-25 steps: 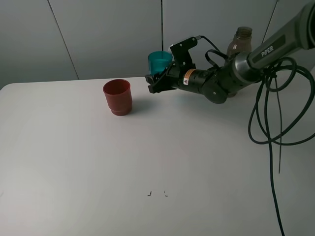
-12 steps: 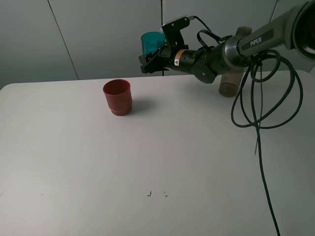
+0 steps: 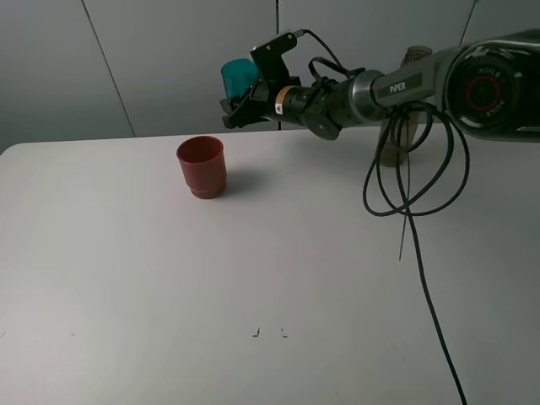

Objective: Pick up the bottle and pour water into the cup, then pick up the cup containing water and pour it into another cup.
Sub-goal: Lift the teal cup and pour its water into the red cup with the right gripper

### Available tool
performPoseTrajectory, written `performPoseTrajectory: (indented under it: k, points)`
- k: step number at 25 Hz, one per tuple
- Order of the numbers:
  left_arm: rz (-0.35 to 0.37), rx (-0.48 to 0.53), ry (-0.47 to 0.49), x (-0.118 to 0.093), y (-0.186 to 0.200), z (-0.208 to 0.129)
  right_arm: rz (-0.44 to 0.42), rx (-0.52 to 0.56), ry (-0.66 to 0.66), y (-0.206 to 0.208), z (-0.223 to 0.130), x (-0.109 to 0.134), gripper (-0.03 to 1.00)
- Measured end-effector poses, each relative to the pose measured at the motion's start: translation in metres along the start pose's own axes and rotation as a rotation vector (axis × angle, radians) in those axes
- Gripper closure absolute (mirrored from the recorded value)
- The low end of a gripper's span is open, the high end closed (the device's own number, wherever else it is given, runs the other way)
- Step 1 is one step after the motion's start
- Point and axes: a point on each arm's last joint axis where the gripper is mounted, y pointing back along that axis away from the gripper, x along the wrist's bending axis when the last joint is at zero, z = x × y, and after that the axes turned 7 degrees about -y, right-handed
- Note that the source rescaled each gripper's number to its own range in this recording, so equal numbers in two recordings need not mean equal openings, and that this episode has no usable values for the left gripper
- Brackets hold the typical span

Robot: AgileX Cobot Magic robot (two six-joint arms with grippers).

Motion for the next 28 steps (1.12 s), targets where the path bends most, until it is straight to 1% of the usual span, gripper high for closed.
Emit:
performPoseTrajectory:
  k: [4, 9, 15, 23, 28]
  points:
    - [0.0, 0.0, 0.0, 0.0, 0.0, 0.0, 0.001, 0.032, 0.062, -0.002, 0.0, 0.001, 0.92]
    - [0.0, 0.0, 0.0, 0.0, 0.0, 0.0, 0.021, 0.035, 0.176, -0.003, 0.001, 0.003, 0.92]
    - [0.0, 0.0, 0.0, 0.0, 0.0, 0.0, 0.032, 0.022, 0.258, -0.003, 0.002, 0.004, 0.92]
    - [0.0, 0.0, 0.0, 0.0, 0.0, 0.0, 0.037, 0.02, 0.323, -0.003, 0.002, 0.007, 0.92]
    - [0.0, 0.0, 0.0, 0.0, 0.0, 0.0, 0.05, 0.016, 0.346, -0.004, 0.002, 0.014, 0.92]
